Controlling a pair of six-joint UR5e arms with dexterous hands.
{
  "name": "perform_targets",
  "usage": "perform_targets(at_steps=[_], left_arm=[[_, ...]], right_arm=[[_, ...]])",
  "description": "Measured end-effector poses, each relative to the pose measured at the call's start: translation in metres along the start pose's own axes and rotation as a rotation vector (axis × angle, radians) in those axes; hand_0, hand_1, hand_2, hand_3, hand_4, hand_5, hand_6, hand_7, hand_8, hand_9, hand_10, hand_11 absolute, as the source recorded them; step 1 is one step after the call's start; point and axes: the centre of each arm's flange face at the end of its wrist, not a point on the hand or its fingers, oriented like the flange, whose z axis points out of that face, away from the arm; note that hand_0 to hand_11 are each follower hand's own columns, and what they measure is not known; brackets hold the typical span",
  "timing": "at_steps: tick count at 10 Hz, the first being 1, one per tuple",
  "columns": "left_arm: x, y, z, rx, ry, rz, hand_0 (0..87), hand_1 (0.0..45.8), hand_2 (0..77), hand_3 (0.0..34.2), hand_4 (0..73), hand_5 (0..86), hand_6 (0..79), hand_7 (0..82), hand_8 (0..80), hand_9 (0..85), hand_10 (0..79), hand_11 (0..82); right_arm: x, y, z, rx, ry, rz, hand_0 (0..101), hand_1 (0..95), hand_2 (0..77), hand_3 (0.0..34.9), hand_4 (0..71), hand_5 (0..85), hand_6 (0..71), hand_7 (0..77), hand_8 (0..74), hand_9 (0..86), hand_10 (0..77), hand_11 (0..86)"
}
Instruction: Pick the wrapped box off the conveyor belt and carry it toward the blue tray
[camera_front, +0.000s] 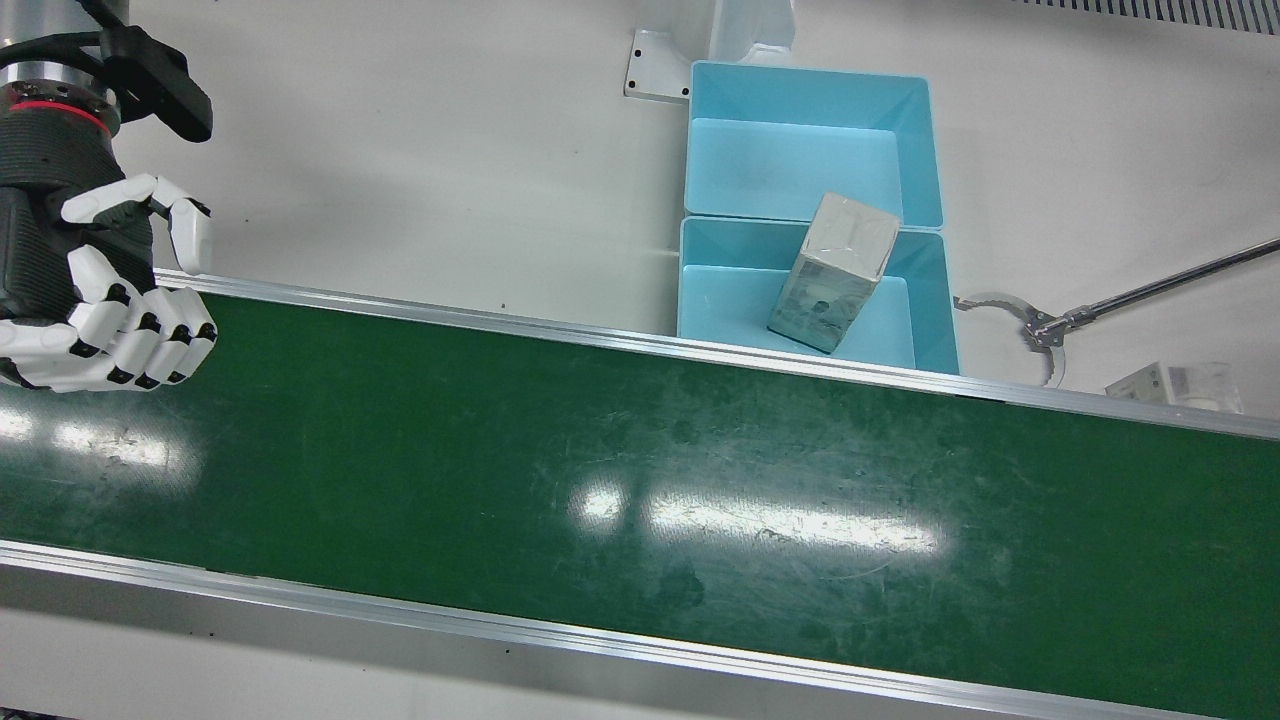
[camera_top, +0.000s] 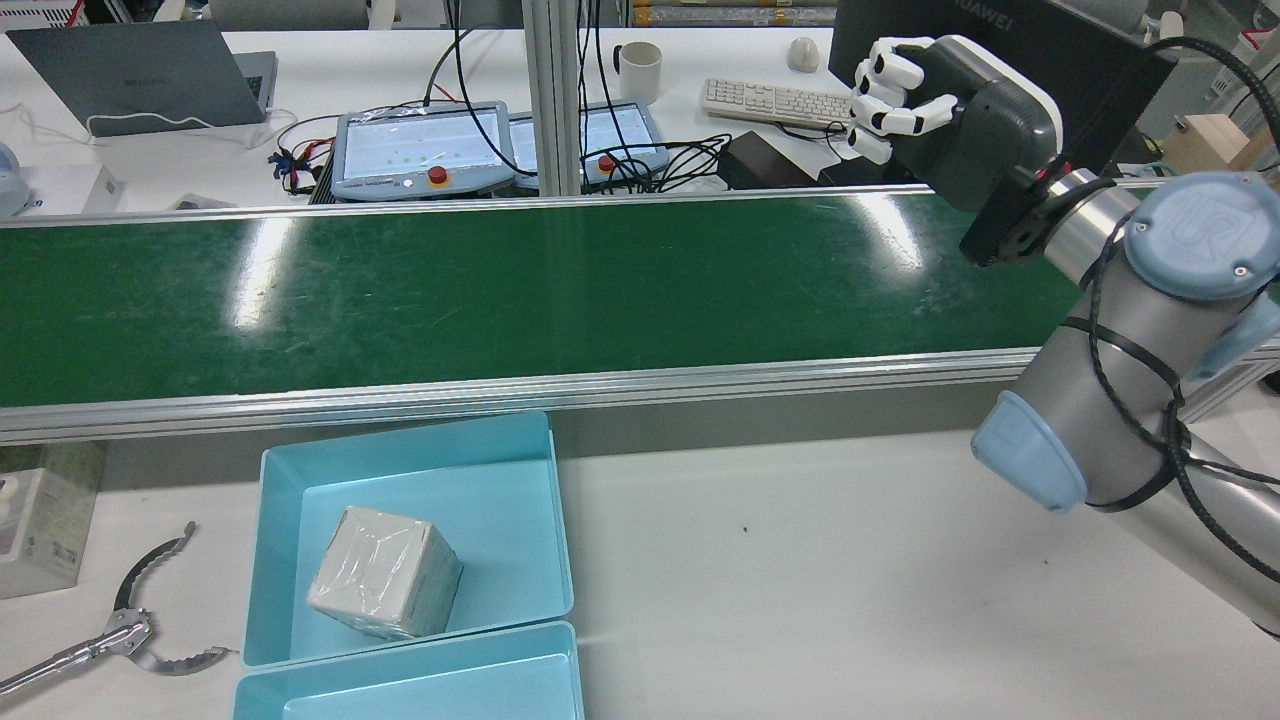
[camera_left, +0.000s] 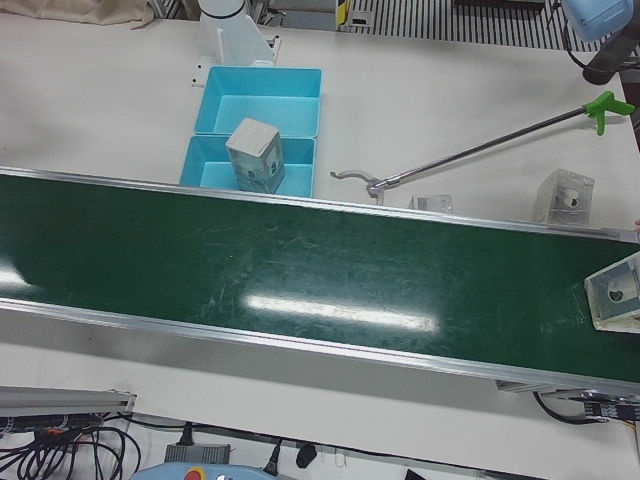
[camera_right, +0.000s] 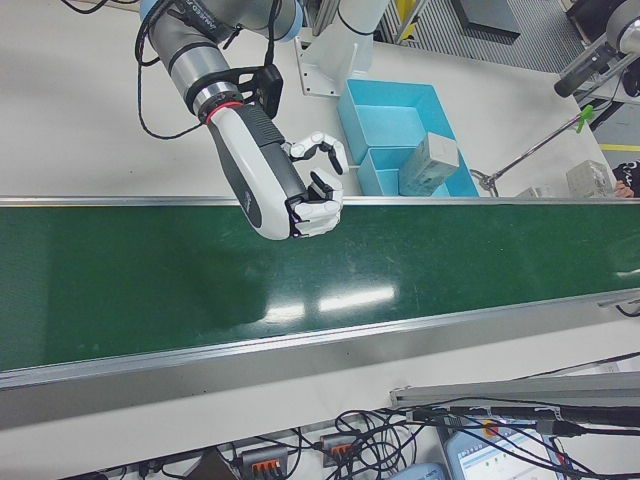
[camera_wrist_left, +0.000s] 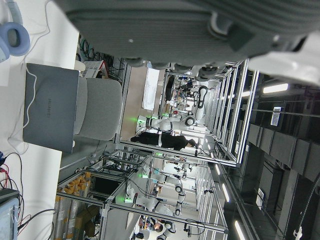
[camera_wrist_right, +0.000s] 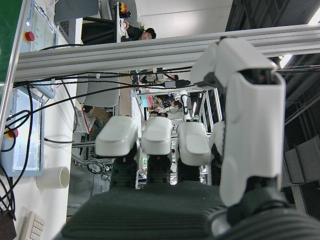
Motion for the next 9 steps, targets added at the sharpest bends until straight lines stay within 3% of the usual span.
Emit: perform_targets(at_steps=[1, 9], left_arm=[[0.0, 0.0, 0.0, 0.0, 0.0, 0.0, 0.0, 0.0, 0.5, 0.0, 0.0, 1.1, 0.0, 0.0, 0.0, 0.0, 0.5, 0.0], [0.0, 0.0, 0.0, 0.0, 0.0, 0.0, 0.0, 0.0, 0.5, 0.0, 0.0, 1.1, 0.0, 0.0, 0.0, 0.0, 0.0, 0.0]], right_arm=[[0.0001, -0.0003, 0.0001, 0.001, 0.0, 0.0, 51, 6.0, 56.2, 0.2, 69.3, 69.8, 62.7, 69.8, 69.8, 69.8, 69.8, 70.4], [0.0003, -0.0007, 0.0023, 0.0, -0.001, 0.001, 51, 6.0, 55.6, 0.0, 69.8, 69.8, 62.2, 70.4, 69.8, 69.8, 69.8, 70.4]])
